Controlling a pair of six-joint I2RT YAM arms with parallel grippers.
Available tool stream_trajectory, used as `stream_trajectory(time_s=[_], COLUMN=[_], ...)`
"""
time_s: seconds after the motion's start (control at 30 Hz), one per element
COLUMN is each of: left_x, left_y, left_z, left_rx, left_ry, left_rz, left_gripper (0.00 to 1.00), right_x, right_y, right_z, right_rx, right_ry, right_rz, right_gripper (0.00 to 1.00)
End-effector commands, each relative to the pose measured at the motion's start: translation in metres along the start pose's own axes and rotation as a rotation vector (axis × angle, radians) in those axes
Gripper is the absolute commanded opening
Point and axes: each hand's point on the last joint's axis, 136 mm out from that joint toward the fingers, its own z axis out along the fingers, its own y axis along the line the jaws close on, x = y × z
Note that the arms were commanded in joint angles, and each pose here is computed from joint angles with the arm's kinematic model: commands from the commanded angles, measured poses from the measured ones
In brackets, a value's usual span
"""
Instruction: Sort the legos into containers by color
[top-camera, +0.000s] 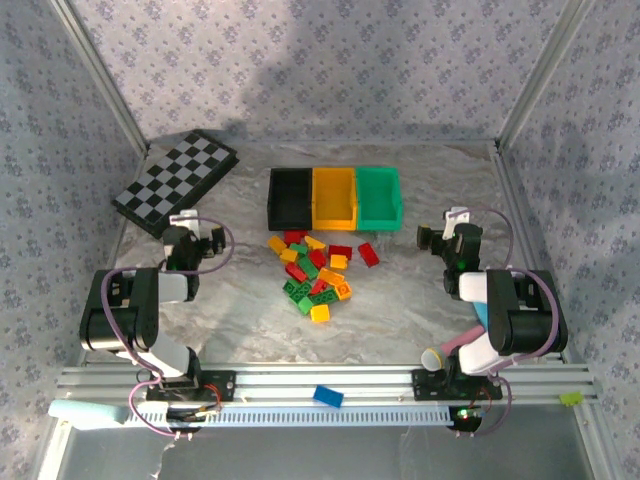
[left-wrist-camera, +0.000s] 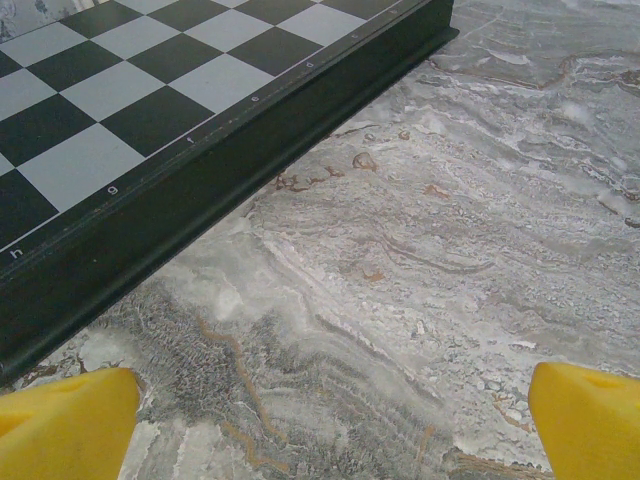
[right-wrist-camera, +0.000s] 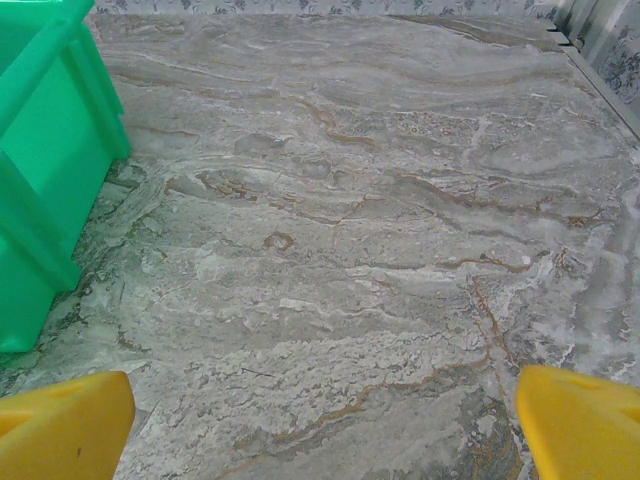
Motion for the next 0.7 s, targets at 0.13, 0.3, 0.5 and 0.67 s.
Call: stream_trajectory(time_s=[0.13,0.3,0.5,0.67], left_x=[-0.032,-0.050,-0.065,-0.068], left_y=[0.001,0.004,0.018,0.000], left_z=[-0.005,-0.020,-0.042,-0.049], left_rx=[-0.028,-0.040,-0.092,0.018], left_ry=[-0.003,-0.022,0.098,0.136], left_rz=[0.002,-0.017,-0.213,-0.248], left_gripper=[1.00,1.00,1.00,1.00], right_x=[-0.034,-0.054,-0.062,-0.050], right_y=[-0.009,-0.015,-0.008,0.023], right_z=[-0.017,-0.038,-0.047,-0.050], right_rx=[0.051,0.037,-0.122,-0.192], right_ry=[0.045,0.023,0.106,0.228], right_rz=[0.029,0.164,0.422,0.422], right_gripper=[1.00,1.00,1.00,1.00])
